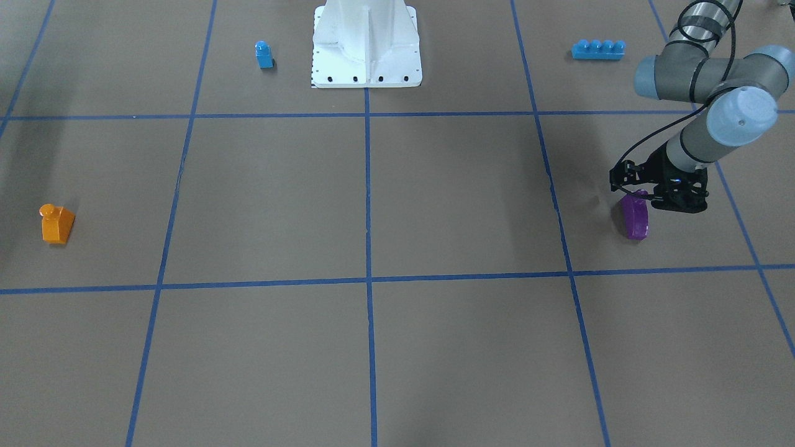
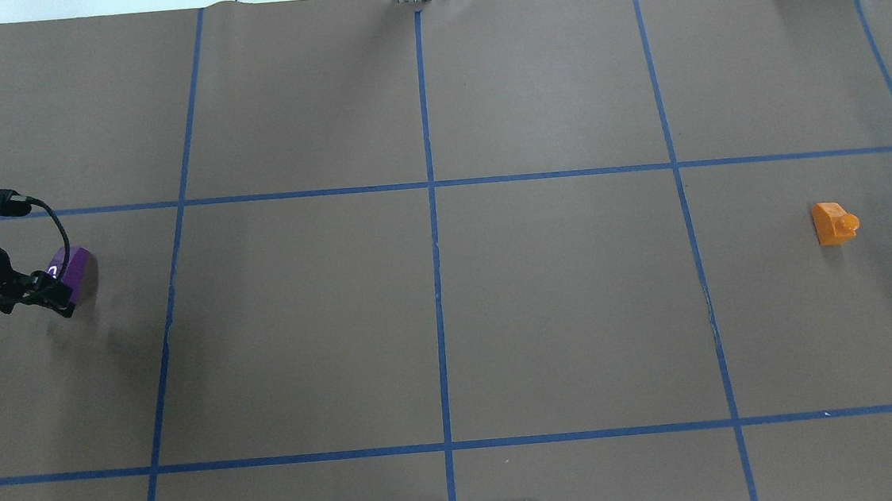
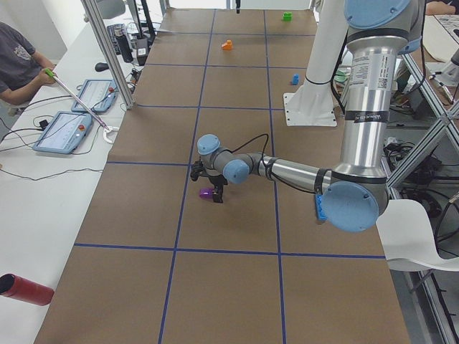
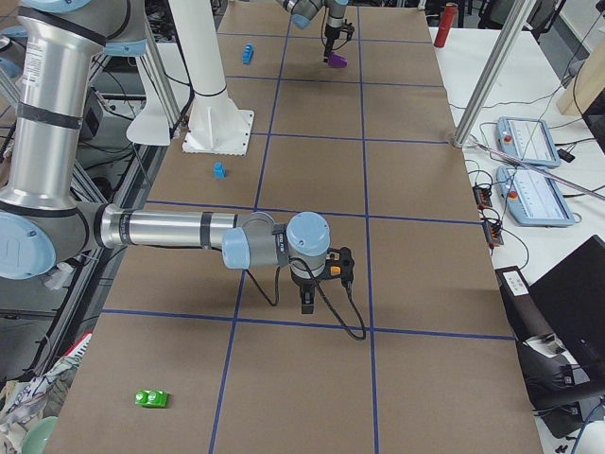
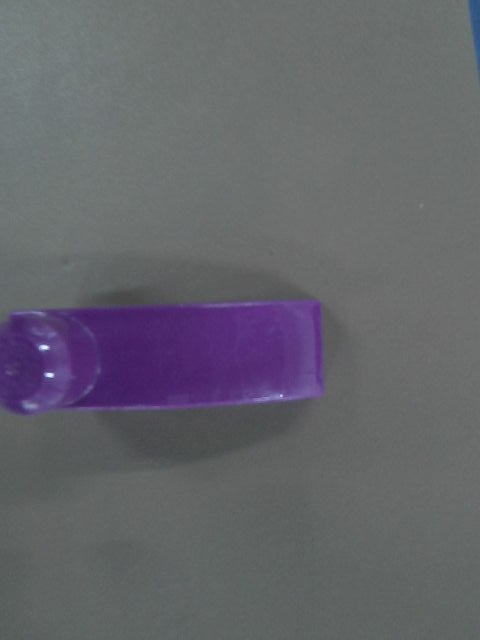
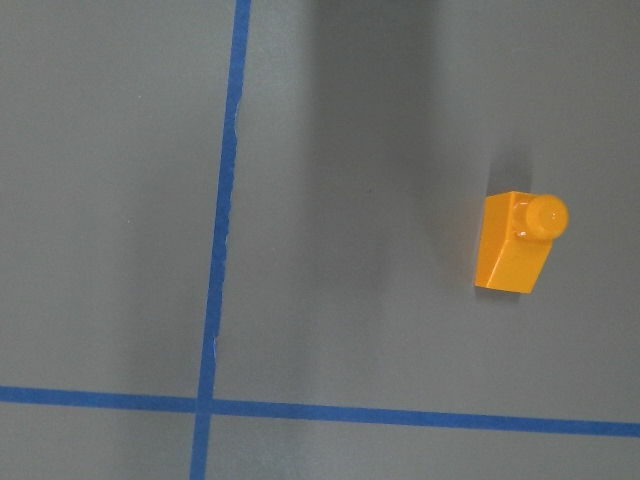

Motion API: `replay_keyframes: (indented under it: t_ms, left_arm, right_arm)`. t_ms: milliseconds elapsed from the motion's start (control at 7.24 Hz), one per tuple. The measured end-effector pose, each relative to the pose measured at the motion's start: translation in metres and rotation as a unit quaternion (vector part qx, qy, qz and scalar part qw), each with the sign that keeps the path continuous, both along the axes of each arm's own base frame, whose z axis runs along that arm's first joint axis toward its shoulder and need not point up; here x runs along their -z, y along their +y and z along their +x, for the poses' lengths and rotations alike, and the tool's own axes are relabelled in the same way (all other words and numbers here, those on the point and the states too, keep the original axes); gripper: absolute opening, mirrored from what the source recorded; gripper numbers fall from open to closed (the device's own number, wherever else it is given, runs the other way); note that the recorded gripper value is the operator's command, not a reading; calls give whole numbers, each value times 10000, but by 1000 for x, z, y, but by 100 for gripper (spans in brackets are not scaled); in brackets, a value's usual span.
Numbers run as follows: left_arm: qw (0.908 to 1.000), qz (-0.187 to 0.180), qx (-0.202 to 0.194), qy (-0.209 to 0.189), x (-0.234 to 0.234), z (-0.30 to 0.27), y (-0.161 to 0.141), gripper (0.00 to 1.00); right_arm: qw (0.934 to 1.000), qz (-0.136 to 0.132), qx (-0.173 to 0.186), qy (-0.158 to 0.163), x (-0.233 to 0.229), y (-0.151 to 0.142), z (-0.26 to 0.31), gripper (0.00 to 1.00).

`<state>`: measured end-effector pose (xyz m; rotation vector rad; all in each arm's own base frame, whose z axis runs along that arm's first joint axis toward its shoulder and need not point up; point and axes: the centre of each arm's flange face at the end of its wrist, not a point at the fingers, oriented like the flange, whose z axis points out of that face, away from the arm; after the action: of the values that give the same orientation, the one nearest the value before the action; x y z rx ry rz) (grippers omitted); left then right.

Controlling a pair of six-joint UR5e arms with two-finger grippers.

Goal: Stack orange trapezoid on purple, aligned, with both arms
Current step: 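Carry the purple block with the left gripper toward the table center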

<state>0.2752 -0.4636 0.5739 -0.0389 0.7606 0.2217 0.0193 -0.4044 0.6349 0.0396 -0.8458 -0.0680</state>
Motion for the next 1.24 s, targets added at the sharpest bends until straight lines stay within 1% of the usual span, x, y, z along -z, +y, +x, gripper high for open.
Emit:
replay_keyframes:
  t_ms: [138,276,414,829,1105,1243]
  left_arm:
    - [10000,41,-20,-38,0,7,-2,32]
    - [10000,67,-27,-32,3,12,-6,8]
    - [9999,97,-35,-13,7,15,-9,0]
    - [9999,157,-1,48,21,17,-20,0]
    - [9994,122,138,287,59,24,-38,0]
    - [9984,26,364,443,94,36,-48,0]
  right_arm:
    - [10000,51,1,-5,0,0,0,100]
    - [10000,77,4,-10,-2,0,0,100]
    - [10000,88,6,-14,-3,0,0,100]
    - [9999,121,11,-28,-3,0,0,100]
    - [9999,155,12,-34,-2,1,0,100]
    - [9997,226,8,-42,-1,1,0,100]
